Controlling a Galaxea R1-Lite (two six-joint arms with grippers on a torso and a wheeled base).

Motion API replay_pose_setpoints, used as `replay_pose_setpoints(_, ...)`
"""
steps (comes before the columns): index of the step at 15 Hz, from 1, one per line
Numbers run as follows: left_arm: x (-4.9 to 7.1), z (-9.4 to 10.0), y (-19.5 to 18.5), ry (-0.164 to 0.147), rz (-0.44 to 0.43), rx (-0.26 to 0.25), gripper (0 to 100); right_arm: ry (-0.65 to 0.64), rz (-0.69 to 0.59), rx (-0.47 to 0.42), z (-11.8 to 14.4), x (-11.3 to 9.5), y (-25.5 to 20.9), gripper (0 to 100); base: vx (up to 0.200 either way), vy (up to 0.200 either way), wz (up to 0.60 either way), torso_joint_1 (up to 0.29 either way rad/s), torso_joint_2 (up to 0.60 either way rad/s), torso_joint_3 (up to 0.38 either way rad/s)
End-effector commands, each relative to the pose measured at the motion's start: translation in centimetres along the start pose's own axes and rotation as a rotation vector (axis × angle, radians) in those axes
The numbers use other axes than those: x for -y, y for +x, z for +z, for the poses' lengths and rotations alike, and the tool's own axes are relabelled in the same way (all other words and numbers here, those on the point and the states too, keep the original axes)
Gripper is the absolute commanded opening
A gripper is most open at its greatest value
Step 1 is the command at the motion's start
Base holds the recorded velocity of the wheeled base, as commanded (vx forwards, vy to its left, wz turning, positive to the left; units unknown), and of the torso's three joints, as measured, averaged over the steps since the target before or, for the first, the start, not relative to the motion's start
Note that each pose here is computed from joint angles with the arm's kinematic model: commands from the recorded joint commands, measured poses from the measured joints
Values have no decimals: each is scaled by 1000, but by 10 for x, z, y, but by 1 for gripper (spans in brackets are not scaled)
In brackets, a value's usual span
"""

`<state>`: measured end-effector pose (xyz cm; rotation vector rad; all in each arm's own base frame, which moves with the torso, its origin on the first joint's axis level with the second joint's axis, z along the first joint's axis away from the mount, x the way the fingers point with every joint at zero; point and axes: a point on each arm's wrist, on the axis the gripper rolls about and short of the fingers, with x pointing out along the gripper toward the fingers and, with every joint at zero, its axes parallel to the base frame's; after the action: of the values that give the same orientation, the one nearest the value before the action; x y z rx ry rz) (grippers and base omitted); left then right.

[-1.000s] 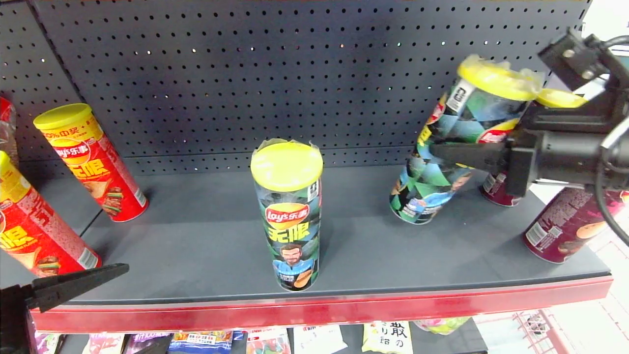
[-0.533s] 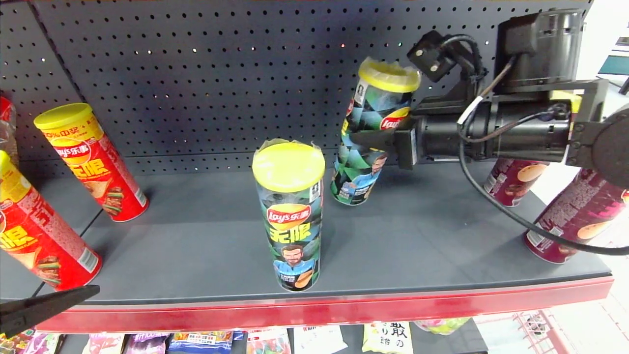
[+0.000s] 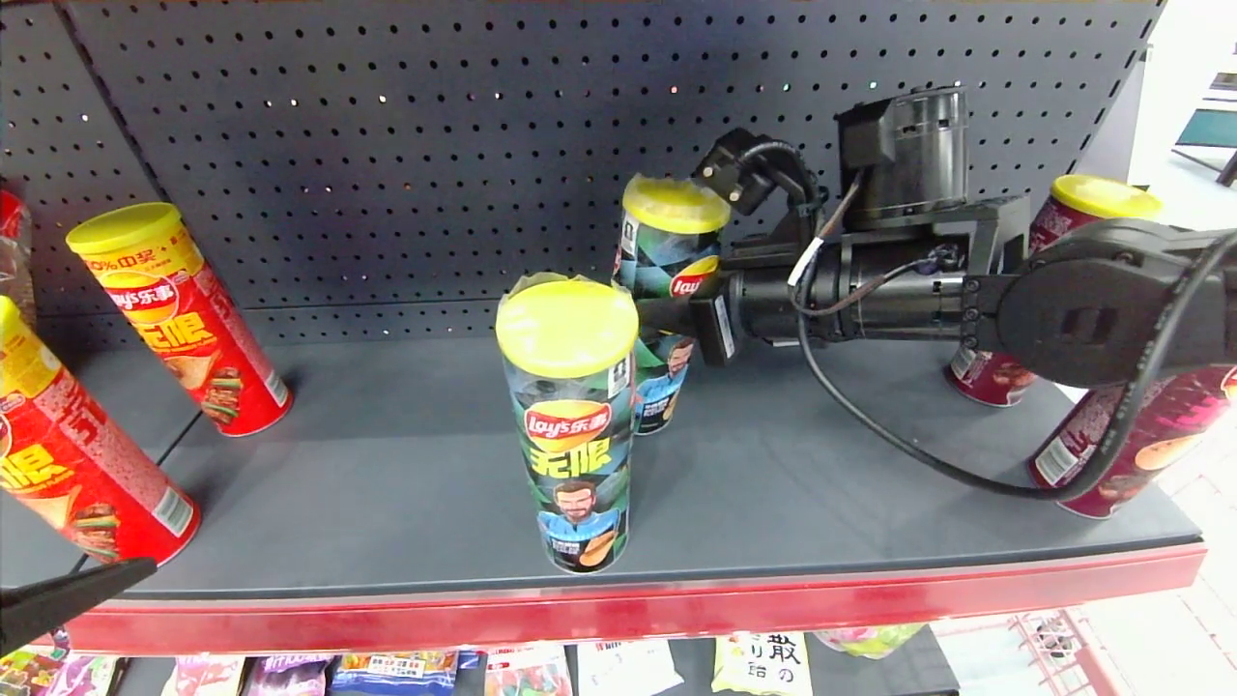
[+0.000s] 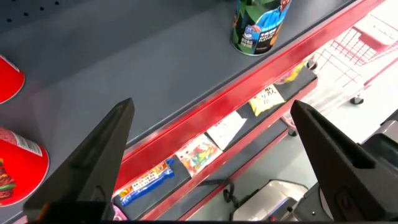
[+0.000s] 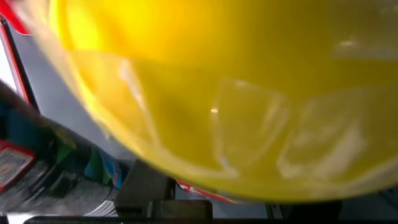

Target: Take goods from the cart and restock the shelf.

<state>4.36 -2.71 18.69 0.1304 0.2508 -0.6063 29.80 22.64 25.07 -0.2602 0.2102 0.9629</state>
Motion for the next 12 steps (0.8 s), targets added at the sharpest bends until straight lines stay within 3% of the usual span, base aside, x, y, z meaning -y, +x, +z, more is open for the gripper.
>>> replay_pose_setpoints(1,0,-1,-1,0,1,5,100,3,6,-17,-5,1,8,0,0,0,0,0,0,0)
replay_pose_setpoints(10,0,-2,-1,0,-1,0,100,5,8,-23,-8,4,22,0,0,0,0,0,0,0)
replay_pose_setpoints(11,0,-2,-1,0,-3,-1,100,4,3,-22,-8,4,22,100,0,0,0,0,0,0)
replay_pose_setpoints(12,0,-2,0,0,-3,-3,100,3,-11,-23,-7,4,22,100,0,0,0,0,0,0)
